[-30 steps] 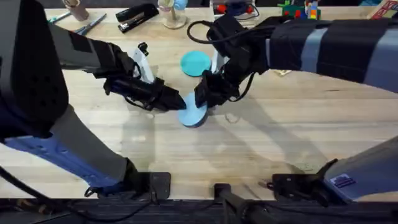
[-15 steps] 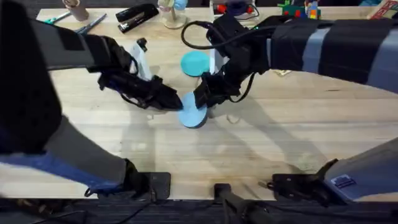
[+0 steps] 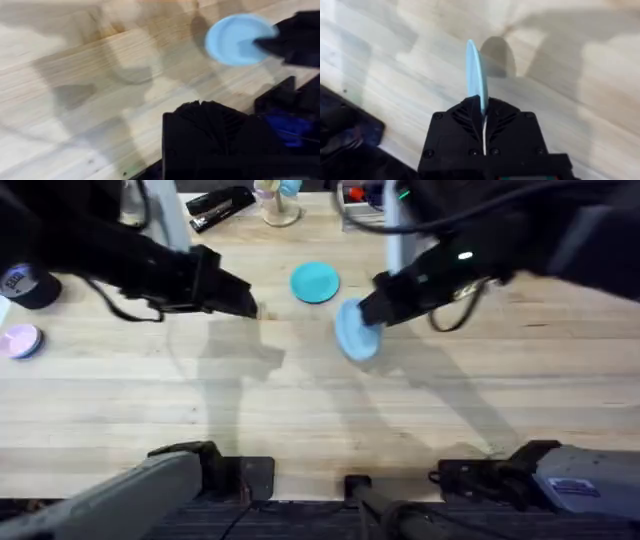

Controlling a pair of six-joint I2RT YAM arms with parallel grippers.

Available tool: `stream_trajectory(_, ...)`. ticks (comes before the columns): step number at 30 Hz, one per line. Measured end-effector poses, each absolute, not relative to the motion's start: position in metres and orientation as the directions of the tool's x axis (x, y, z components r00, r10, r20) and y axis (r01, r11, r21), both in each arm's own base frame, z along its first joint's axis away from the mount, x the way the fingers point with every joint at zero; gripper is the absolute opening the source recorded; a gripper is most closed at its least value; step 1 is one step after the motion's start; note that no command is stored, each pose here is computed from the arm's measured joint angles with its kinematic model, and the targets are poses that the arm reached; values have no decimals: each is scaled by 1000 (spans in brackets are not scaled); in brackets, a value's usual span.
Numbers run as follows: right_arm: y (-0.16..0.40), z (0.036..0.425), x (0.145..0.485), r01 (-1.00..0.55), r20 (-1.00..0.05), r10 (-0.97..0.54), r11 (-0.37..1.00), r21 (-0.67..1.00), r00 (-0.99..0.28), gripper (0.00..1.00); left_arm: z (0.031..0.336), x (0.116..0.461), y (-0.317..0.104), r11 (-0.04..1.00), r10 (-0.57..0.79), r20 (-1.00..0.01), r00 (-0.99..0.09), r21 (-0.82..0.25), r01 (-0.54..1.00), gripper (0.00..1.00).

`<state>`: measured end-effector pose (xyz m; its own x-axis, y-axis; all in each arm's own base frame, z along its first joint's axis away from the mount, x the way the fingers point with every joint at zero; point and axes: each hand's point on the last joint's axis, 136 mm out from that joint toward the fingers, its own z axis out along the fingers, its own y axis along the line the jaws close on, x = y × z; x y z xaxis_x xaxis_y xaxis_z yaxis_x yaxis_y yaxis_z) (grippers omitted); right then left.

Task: Pick up the plates from the table one by one and place each into a slot on the dish rack.

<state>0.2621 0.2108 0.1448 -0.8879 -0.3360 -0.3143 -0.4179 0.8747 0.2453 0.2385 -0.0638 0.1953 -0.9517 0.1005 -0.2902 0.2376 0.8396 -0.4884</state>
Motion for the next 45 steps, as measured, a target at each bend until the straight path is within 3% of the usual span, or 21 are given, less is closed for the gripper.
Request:
stream_trajectory(7,157,209,277,-445,-532,-322,888,117,-783,30,234,218,-53,889,119,-389,-914,-368,272,89)
stream_trajectory(10,129,233,281,-439,-607,-322,897,49,-726,30,244,211,-51,900,127,-430,-894,-329,287,207)
stream_trajectory(15,89,255,285,-427,-665,-363,901,-72,-653,29,252,204,-50,908,133,-471,-872,-294,298,950)
stream_trajectory(16,83,257,286,-428,-668,-376,899,-94,-643,29,253,203,-49,909,135,-473,-871,-290,299,982)
stream_trajectory(23,46,262,292,-426,-649,-463,875,-229,-603,29,253,203,-48,912,136,-473,-870,-283,296,993)
stream_trajectory(30,12,267,300,-347,-640,-459,888,-303,-616,29,253,203,-48,913,136,-472,-871,-282,296,993)
stream_trajectory(45,5,270,303,-329,-640,-465,885,-329,-611,29,253,203,-48,913,136,-472,-871,-281,295,993)
